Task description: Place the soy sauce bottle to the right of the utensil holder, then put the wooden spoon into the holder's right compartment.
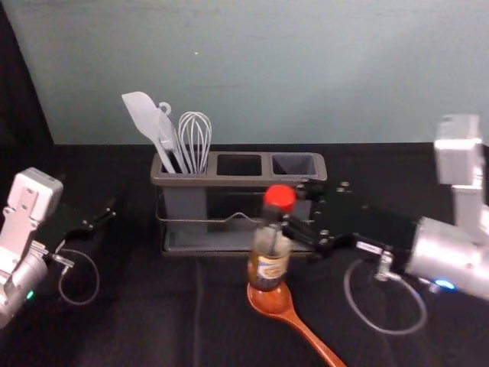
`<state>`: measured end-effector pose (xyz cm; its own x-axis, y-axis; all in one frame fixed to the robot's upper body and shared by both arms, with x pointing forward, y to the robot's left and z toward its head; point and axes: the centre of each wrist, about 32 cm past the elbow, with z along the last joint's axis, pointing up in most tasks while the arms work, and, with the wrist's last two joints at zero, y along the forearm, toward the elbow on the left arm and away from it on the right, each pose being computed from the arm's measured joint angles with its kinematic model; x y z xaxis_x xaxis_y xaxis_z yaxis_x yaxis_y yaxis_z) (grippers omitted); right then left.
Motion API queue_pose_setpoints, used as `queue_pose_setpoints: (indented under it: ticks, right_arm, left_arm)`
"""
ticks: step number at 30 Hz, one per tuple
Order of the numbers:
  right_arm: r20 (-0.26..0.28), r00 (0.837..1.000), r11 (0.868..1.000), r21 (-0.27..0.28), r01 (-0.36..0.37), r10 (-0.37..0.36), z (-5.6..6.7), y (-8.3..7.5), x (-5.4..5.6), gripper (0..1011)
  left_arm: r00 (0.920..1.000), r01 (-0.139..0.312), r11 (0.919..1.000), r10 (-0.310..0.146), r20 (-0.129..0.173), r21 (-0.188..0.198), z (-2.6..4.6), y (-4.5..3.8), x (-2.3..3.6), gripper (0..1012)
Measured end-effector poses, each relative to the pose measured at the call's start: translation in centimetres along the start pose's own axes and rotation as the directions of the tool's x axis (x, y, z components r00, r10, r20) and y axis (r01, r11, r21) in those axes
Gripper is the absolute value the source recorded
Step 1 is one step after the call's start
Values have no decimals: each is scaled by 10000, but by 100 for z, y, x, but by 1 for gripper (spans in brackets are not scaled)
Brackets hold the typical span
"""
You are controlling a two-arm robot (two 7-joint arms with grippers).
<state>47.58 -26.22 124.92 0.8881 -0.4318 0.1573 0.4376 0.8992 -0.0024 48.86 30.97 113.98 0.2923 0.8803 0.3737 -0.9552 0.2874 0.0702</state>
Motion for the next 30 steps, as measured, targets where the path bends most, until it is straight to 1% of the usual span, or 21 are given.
queue_pose_setpoints:
  ticks: [2, 5, 6, 7, 8, 11, 12, 13, 15, 16, 18, 19, 20, 21, 22, 23, 24, 25, 26, 28, 30]
  right_arm:
    - [-138, 9993, 9993, 50, 362, -361, 33, -154, -40, 390]
    - [-272, 9973, 9977, 45, 678, -677, 35, -275, -60, 388]
    - [-352, 9950, 9957, -5, 930, -930, 31, -360, -74, 390]
    - [-384, 9933, 9940, -46, 1092, -1093, 30, -402, -81, 390]
    - [-424, 9888, 9897, -148, 1426, -1431, 27, -487, -96, 388]
    - [-465, 9809, 9817, -300, 1878, -1891, 18, -605, -114, 390]
    - [-470, 9745, 9752, -411, 2175, -2193, 8, -681, -120, 390]
    - [-470, 9745, 9752, -411, 2175, -2193, 8, -681, -120, 390]
    - [-440, 9620, 9620, -578, 2668, -2694, -9, -801, -110, 390]
    - [-436, 9584, 9583, -607, 2792, -2820, -17, -826, -100, 390]
    - [-434, 9518, 9514, -671, 3005, -3037, -36, -871, -79, 388]
    - [-438, 9438, 9434, -716, 3240, -3275, -57, -907, -44, 390]
    - [-444, 9395, 9389, -741, 3361, -3398, -70, -922, -26, 388]
    - [-436, 9305, 9297, -800, 3596, -3636, -99, -944, 22, 390]
    - [-436, 9305, 9297, -800, 3596, -3636, -99, -944, 22, 390]
    - [-380, 9226, 9213, -829, 3800, -3839, -116, -954, 76, 390]
    - [-362, 9189, 9173, -855, 3889, -3929, -127, -958, 102, 390]
    - [-348, 9155, 9139, -853, 3969, -4008, -133, -956, 132, 390]
    - [-334, 9097, 9079, -869, 4100, -4140, -153, -947, 188, 390]
    - [-388, 9034, 9020, -881, 4227, -4271, -182, -914, 256, 390]
    - [-443, 8990, 8981, -884, 4308, -4357, -205, -883, 298, 390]
  left_arm:
    - [10000, -1, 10000, 1, 0, 0, 0, 0, 0, 1011]
    - [10000, -1, 10000, 1, 0, 1, 0, 0, 0, 1011]
    - [10000, 0, 10000, 0, 0, 1, 0, 0, 0, 1011]
    - [10000, 0, 10000, 0, 0, 0, 0, 0, 0, 1011]
    - [10000, 0, 10000, 0, 0, 1, 0, 0, 0, 1011]
    - [10000, 1, 10000, -1, -1, 0, 0, 0, 0, 1011]
    - [10000, 0, 10000, 0, 0, 1, 0, 0, 0, 1012]
    - [10000, 0, 10000, 0, 0, 1, 0, 0, 0, 1011]
    - [10000, 0, 10000, 0, 0, 1, 0, 0, 0, 1012]
    - [10000, 0, 10000, 0, 0, 0, 0, 0, 0, 1011]
    - [10000, 0, 10000, 0, 0, 1, 0, 0, 0, 1011]
    - [10000, 0, 10000, 0, -1, 1, 0, 0, 0, 1011]
    - [10000, 0, 10000, 0, 0, 0, 0, 0, 0, 1011]
    - [10000, 0, 10000, 0, -1, 1, 0, 0, 0, 1011]
    - [10000, 1, 10000, -1, 0, 1, 0, 0, 0, 1011]
    - [10000, 1, 10000, -1, 0, 1, 0, 0, 0, 1011]
    - [10000, 0, 10000, 0, -1, 1, 0, 0, 0, 1012]
    - [10000, 0, 10000, 0, 0, 1, 0, 0, 0, 1012]
    - [10000, 0, 10000, 0, -1, 0, 0, 0, 0, 1011]
    - [10000, -1, 10000, 1, 0, 0, 0, 0, 0, 1012]
    - [10000, 0, 10000, 0, 0, 0, 0, 0, 0, 1012]
